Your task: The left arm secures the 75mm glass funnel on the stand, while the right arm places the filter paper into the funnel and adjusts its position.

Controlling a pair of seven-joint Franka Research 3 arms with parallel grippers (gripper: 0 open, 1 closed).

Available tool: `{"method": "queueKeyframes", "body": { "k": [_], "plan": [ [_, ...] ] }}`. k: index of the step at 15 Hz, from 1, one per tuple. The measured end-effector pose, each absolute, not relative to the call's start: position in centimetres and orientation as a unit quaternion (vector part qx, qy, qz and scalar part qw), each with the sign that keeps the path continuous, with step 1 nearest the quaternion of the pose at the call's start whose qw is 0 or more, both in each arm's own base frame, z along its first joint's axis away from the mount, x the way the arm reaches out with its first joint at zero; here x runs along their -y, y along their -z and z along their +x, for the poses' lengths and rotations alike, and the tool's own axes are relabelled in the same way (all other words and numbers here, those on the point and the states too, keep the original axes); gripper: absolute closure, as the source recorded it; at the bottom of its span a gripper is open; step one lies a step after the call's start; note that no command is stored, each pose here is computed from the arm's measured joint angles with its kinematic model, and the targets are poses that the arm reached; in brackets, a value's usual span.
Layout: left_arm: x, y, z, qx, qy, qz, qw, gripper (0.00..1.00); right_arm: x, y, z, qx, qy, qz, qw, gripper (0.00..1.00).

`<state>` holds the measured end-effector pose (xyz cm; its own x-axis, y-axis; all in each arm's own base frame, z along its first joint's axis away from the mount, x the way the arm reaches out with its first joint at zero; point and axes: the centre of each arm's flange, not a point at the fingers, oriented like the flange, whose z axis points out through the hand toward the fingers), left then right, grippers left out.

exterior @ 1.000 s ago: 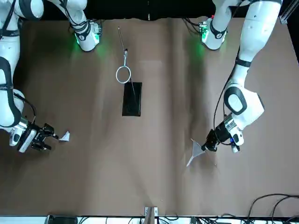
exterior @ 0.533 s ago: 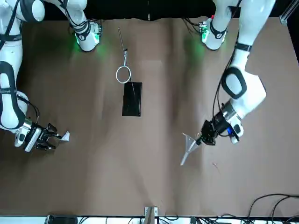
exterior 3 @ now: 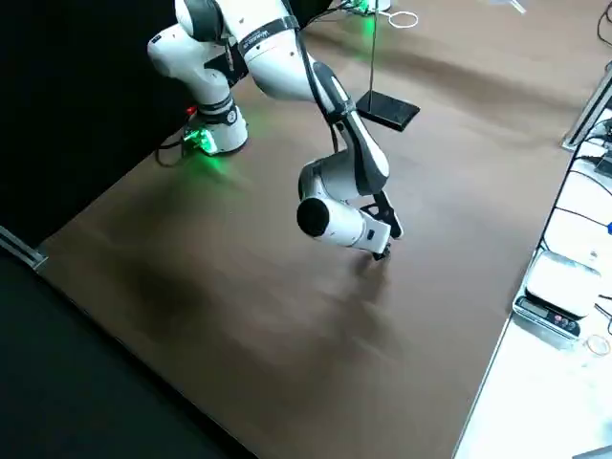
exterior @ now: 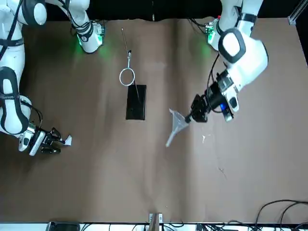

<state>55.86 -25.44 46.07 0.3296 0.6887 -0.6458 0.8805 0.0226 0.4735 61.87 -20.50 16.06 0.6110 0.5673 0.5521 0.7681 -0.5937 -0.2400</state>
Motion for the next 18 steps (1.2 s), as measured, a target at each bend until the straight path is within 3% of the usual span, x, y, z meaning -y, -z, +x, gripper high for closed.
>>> {"method": "queueKeyframes", "body": {
  "k": [4,10,11,18],
  "plan": [
    [26.8,-49.1,54.8,-0.487,0.132,0.772,0.386,0.97,20.3,-15.5,61.8,0.388,0.213,-0.865,0.236,0.58],
    [27.3,-52.0,56.2,-0.406,0.176,0.837,0.322,0.97,20.2,-15.1,61.6,0.390,0.210,-0.864,0.241,0.70],
    [27.7,-52.2,56.2,-0.403,0.194,0.837,0.315,0.97,20.2,-15.1,61.6,0.390,0.210,-0.864,0.241,0.80],
    [28.8,-53.9,56.3,-0.550,0.266,0.747,0.262,0.97,21.5,-15.0,60.4,0.380,0.206,-0.858,0.276,0.98]
  ]
}}
